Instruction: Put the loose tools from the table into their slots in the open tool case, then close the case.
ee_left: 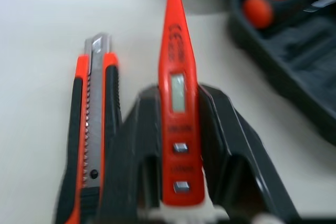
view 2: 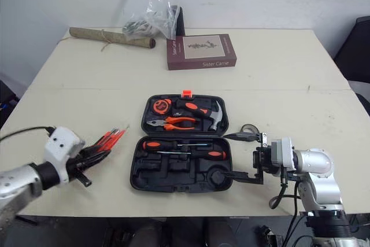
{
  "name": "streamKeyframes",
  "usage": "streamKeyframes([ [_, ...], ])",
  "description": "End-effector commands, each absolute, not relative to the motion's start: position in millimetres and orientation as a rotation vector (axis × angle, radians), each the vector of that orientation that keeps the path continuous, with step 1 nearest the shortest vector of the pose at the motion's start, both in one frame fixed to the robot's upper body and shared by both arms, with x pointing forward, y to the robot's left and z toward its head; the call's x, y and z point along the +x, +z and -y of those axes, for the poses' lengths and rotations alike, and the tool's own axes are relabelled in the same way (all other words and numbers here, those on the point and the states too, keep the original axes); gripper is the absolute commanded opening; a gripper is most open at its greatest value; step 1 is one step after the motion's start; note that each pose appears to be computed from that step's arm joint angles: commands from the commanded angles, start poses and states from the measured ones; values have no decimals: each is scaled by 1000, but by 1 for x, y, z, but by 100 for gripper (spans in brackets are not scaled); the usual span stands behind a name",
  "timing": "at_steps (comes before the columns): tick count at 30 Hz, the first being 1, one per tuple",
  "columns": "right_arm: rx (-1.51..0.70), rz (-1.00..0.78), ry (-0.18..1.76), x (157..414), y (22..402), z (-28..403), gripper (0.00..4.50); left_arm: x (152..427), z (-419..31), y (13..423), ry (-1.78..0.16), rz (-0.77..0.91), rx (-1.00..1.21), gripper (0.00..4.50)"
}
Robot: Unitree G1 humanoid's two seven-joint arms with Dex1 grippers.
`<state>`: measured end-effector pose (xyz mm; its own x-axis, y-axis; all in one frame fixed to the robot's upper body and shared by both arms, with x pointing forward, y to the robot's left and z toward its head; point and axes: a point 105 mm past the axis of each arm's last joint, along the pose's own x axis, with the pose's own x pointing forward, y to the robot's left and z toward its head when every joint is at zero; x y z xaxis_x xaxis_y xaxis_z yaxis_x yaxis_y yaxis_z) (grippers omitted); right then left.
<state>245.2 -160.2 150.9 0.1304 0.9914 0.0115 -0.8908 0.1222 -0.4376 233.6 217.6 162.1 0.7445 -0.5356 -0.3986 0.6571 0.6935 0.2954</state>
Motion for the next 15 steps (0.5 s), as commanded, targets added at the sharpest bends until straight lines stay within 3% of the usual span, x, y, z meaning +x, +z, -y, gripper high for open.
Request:
streamKeyframes([
  [1,-416,368,1384,251,161,166,450,229,-199,182,-946,-222,563,31],
  [8,-426,343,1408,258,160,164,450,231,-145,170,-1304,-313,677,31],
  [15,-420,310,1407,259,155,164,450,244,-125,145,-1331,-445,797,31],
])
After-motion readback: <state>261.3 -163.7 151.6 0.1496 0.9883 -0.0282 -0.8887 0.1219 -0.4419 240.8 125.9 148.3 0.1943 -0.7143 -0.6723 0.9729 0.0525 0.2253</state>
